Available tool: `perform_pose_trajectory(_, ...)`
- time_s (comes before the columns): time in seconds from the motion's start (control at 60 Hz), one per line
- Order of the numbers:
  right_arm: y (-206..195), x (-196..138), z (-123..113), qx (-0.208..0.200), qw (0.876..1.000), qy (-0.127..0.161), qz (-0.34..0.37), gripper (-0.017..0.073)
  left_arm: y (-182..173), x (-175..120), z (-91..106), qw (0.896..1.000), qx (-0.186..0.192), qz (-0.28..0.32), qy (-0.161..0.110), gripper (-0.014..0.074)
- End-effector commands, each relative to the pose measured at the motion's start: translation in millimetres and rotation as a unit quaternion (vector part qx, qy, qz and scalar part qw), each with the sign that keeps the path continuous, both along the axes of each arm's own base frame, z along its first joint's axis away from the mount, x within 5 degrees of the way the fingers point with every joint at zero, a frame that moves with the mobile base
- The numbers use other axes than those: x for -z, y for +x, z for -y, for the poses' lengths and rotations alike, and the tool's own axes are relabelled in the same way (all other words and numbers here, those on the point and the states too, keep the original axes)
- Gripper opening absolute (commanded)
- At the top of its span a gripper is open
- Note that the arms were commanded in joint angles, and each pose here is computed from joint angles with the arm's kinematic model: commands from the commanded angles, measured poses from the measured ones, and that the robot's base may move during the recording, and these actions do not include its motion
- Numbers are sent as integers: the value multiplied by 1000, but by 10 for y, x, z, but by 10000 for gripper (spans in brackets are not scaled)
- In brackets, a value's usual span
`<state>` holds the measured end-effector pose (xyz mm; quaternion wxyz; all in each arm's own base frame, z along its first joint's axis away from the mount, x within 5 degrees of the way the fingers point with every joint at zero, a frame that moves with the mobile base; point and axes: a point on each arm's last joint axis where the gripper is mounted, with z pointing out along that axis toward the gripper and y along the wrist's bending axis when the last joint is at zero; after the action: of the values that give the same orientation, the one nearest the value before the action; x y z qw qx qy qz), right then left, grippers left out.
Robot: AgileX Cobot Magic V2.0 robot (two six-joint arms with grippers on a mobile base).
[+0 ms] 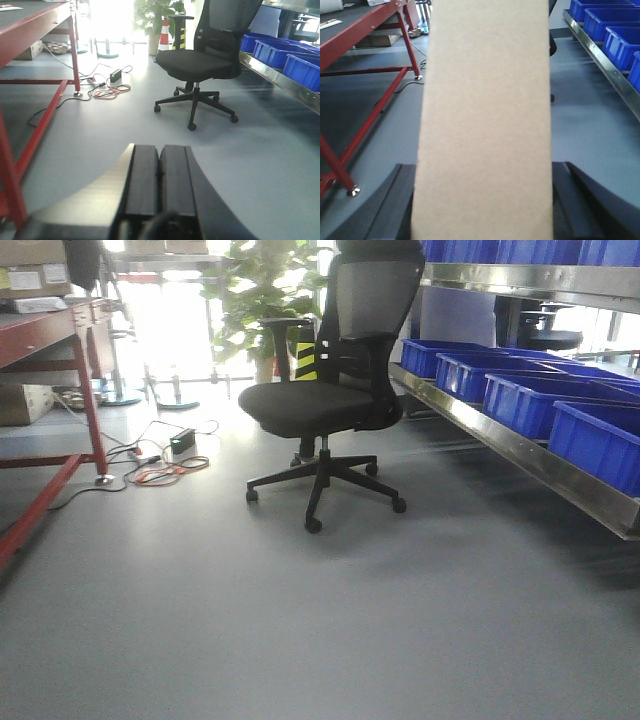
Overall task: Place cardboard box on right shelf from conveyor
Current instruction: 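Drive the base to the steel shelf rack carrying the box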
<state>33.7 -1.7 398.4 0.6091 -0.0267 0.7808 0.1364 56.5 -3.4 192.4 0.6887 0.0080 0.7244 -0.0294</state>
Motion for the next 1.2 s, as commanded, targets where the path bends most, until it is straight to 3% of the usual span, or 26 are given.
perform_pose_trajectory(0.0,15,-159,-4,-1,998,1,59,158,-6,-52,-2,999,1,45,-5,-116)
perform_pose_trajectory(1.183,15,-160,-5,-1,998,1,59,158,-6,-52,-3,999,0,45,-5,-115)
